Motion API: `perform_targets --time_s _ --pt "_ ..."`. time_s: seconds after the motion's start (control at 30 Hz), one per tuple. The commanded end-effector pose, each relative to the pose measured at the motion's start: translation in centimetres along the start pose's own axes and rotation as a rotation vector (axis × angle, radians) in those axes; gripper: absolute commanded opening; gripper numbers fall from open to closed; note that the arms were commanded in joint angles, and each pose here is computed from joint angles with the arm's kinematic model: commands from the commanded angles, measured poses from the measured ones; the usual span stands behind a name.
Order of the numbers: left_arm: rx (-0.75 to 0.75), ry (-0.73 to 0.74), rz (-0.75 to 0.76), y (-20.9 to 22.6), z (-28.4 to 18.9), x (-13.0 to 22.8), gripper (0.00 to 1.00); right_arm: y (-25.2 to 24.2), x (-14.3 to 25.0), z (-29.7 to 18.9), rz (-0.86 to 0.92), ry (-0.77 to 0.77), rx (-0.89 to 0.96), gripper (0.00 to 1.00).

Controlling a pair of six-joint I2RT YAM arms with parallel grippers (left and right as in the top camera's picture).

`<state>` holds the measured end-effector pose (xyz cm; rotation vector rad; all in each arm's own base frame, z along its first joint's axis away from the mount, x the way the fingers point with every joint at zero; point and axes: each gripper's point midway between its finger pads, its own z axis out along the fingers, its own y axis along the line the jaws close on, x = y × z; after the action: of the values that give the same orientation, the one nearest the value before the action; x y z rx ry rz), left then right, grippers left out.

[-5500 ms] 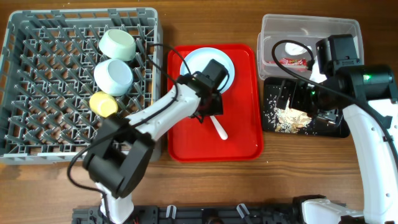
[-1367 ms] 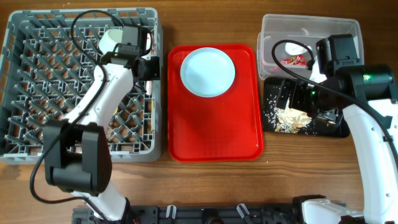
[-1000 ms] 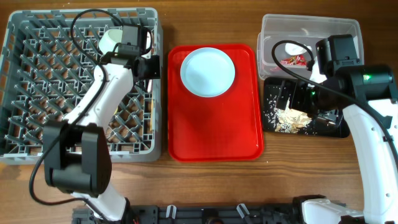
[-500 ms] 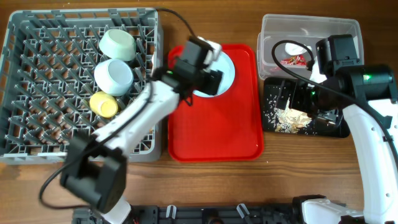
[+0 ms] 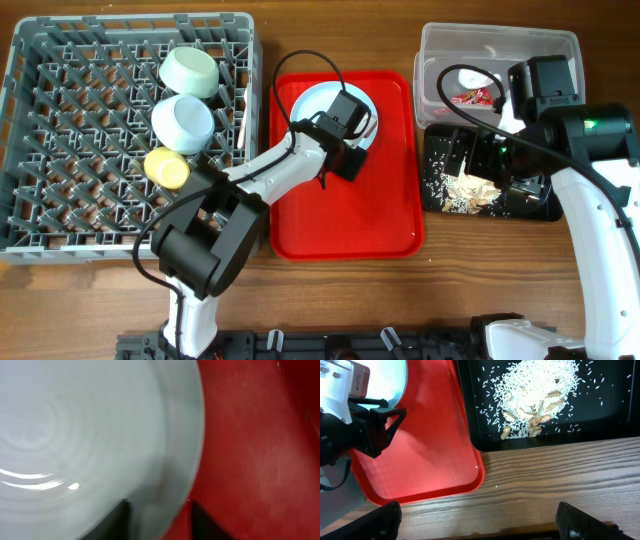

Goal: Sort waste into correct bins and load items into the dishwasher rack
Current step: 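Reach left gripper to the light-blue plate and grasp its rim, then lift the plate and stand it upright in the rack with left gripper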

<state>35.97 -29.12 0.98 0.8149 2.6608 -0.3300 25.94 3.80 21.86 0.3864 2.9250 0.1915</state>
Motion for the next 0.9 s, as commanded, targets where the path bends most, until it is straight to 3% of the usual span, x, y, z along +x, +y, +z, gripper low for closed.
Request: perform_targets --time_s 0.0,0.03,0.33,0.53,0.7,0.87 --pt "0.008 0.058 0.002 -0.6 1.5 1.6 0.09 0.0 -0.4 -0.5 0.007 -0.022 0.0 1.0" --pt "0.009 0.057 0.008 -0.9 1.5 1.6 0.04 0.0 -0.4 -0.5 0.007 -0.022 0.0 1.0" --pt "0.032 -0.023 0.052 -3.1 -0.6 -0.6 0.04 -0.1 -0.4 -0.5 -0.007 -0.022 0.0 1.0" --pt "0.055 -0.251 0.072 -4.5 -9.5 -6.0 0.04 -0.1 -0.4 -0.5 -0.016 -0.022 0.001 1.0" --pt "0.05 -0.416 0.057 -3.6 -17.2 -8.2 0.04 -0.1 -0.4 -0.5 -0.016 -0.022 0.001 1.0" --pt "0.053 -0.568 -0.119 0.7 -24.2 -9.4 0.04 -0.1 -0.4 -0.5 -0.015 -0.022 0.001 1.0"
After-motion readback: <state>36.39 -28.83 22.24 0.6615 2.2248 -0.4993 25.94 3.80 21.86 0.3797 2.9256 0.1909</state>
